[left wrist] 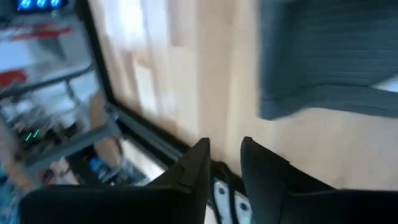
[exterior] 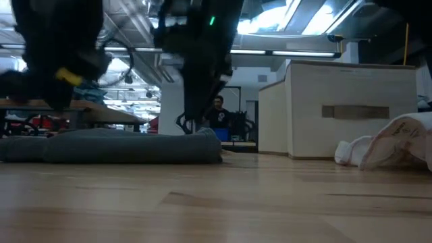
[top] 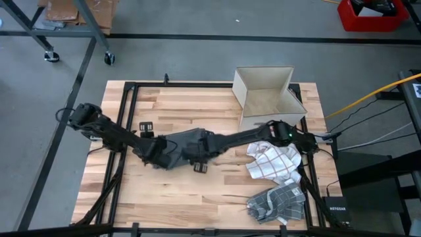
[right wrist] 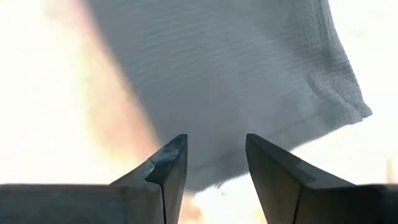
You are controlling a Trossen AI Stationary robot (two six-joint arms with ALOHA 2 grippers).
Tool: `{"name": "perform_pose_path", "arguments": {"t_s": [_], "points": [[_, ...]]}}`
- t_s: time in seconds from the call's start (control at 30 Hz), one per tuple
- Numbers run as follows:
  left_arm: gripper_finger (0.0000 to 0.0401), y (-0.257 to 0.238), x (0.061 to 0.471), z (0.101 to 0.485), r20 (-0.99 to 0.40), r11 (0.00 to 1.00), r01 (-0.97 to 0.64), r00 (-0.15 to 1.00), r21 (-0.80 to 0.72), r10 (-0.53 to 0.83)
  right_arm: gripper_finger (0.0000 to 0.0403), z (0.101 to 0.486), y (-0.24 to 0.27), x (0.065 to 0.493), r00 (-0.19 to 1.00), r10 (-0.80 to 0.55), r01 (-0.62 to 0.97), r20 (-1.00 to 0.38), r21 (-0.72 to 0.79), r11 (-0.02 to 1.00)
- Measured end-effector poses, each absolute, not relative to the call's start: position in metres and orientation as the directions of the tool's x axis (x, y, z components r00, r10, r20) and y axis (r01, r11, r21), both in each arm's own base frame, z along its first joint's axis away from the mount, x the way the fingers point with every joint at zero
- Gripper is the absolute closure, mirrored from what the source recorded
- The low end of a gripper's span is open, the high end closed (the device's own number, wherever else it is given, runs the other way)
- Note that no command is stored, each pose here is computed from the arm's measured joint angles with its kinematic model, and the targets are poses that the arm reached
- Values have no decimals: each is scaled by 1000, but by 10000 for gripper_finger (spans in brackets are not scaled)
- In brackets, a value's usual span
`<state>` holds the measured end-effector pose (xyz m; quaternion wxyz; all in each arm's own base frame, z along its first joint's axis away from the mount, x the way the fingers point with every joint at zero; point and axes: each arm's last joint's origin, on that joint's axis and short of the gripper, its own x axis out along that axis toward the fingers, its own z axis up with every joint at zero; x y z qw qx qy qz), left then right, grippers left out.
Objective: Fold towel
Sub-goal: Move the folded gray kitchen towel to the top left of the table
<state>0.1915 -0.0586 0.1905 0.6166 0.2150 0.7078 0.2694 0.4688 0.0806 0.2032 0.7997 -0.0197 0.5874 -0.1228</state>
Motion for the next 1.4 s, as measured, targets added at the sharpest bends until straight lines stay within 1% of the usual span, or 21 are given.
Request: {"name": "perform_pose_path", "arguments": {"t_s": [0.1,0.2,0.33,0.43,0.53,0.63,0.7,0.8,0.87,0.93,1.1,1.23,1.4], "points": [[346,-67,188,206,-800,799,-38,-36,600,599,237,221,96,456,280,-269,144,-921,-237,961],[359,-70,186,222,-836,844,-70,109,532,537,237,242,104,440,278,-348,136,-896,-322,937],[368,-66,181,252,-842,892,-141,295,429,451,237,288,106,411,306,-412,142,-859,-386,911],[370,-56,172,282,-814,913,-216,415,345,406,237,328,97,383,333,-429,161,-840,-398,903],[370,-46,156,310,-773,927,-252,514,280,373,237,371,85,351,394,-455,209,-799,-405,890],[370,-37,142,327,-716,935,-284,607,211,346,237,410,74,317,473,-475,267,-742,-393,880],[370,-32,136,335,-677,939,-289,655,186,336,237,429,67,296,513,-472,292,-717,-371,881],[370,-29,134,340,-638,938,-311,694,150,332,237,450,59,266,542,-468,311,-697,-351,883],[370,-29,135,341,-636,940,-312,699,140,327,237,461,53,245,550,-466,329,-693,-334,883],[370,-31,139,338,-653,945,-292,688,150,316,237,471,47,225,577,-457,364,-677,-287,886],[370,-39,160,330,-683,955,-206,668,211,295,237,488,33,174,646,-413,389,-642,-189,902],[370,-49,188,320,-682,952,-135,671,275,292,237,485,22,136,666,-412,436,-622,-124,892],[370,-59,232,296,-704,954,-57,662,294,257,237,456,12,103,660,-417,503,-626,-45,863]]}}
